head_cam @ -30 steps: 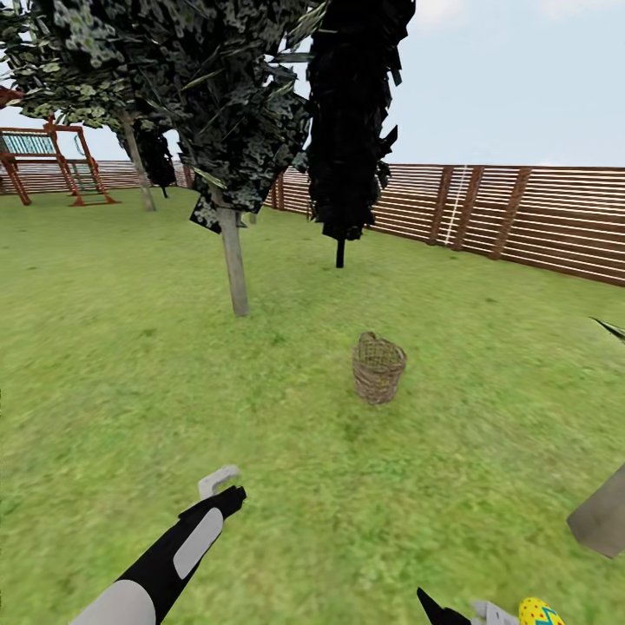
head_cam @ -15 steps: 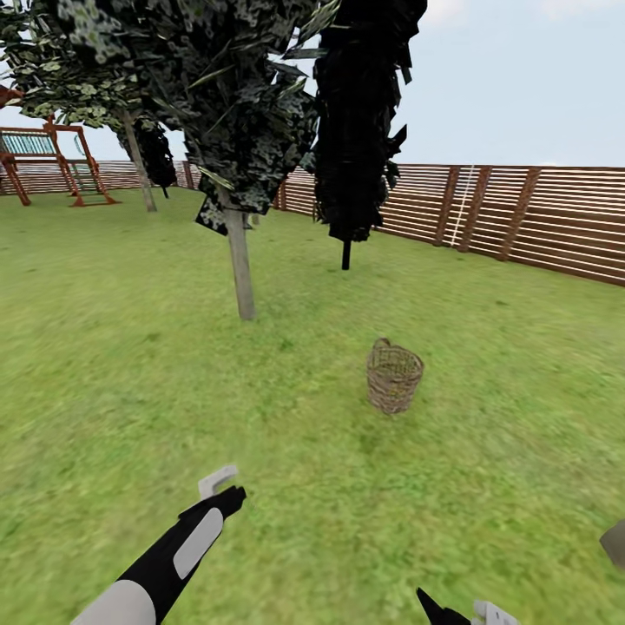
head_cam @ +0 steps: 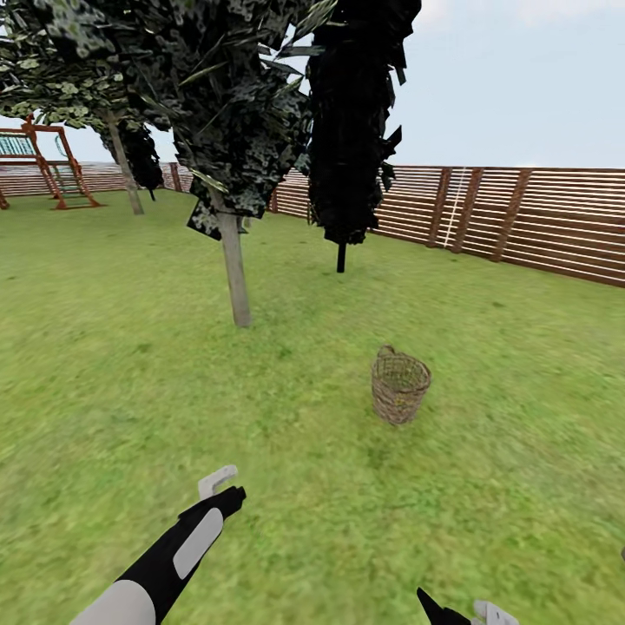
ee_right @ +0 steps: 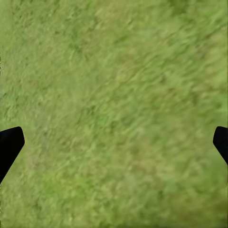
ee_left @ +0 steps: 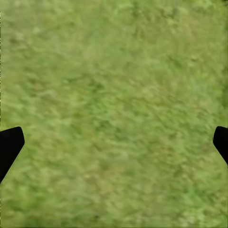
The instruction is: Take the three Easter eggs out of the wicker basket on the lawn in the garden, then place them on the lawn next to a single tree (choose any tree) so that all three eggs are next to the same tree and none are left in the basket.
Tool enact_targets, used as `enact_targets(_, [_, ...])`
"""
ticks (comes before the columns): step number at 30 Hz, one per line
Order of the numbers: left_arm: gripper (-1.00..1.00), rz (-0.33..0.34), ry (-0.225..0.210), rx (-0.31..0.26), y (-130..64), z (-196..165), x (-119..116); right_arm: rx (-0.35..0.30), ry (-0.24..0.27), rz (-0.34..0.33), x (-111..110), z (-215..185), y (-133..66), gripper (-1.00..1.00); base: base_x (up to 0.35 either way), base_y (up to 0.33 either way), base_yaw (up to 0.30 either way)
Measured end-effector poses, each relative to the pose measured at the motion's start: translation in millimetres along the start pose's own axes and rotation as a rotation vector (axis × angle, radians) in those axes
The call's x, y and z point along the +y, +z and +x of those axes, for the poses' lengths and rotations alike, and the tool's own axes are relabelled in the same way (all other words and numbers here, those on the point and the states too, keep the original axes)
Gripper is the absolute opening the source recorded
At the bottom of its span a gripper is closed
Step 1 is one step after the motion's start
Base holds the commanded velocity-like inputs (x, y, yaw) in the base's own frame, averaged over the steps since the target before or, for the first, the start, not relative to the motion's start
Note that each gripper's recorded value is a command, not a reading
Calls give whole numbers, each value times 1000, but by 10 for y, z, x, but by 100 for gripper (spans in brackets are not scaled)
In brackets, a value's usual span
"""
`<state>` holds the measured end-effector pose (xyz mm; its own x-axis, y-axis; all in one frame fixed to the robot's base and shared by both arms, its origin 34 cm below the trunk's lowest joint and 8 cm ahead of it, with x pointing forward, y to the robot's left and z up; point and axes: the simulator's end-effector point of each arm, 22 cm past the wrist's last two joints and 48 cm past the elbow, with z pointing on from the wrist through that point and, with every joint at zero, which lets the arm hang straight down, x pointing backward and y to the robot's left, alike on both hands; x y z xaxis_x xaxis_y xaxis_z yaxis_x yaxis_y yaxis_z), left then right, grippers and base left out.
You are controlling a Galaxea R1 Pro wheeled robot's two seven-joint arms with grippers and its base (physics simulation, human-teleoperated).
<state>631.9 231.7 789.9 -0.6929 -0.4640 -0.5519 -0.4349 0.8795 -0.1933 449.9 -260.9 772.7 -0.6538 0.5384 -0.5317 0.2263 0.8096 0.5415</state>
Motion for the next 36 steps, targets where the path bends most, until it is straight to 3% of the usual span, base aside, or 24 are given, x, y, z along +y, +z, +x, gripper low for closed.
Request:
enact_targets(20, [100,0,1,-1,-1,2,-3,-2,1,0,-2,-6,-2,100,281,198,-5])
enact_targets(36, [100,5,1,-10,-31,-45,-18,-3,2,-3,13,-4,-6,100,316,121,-233])
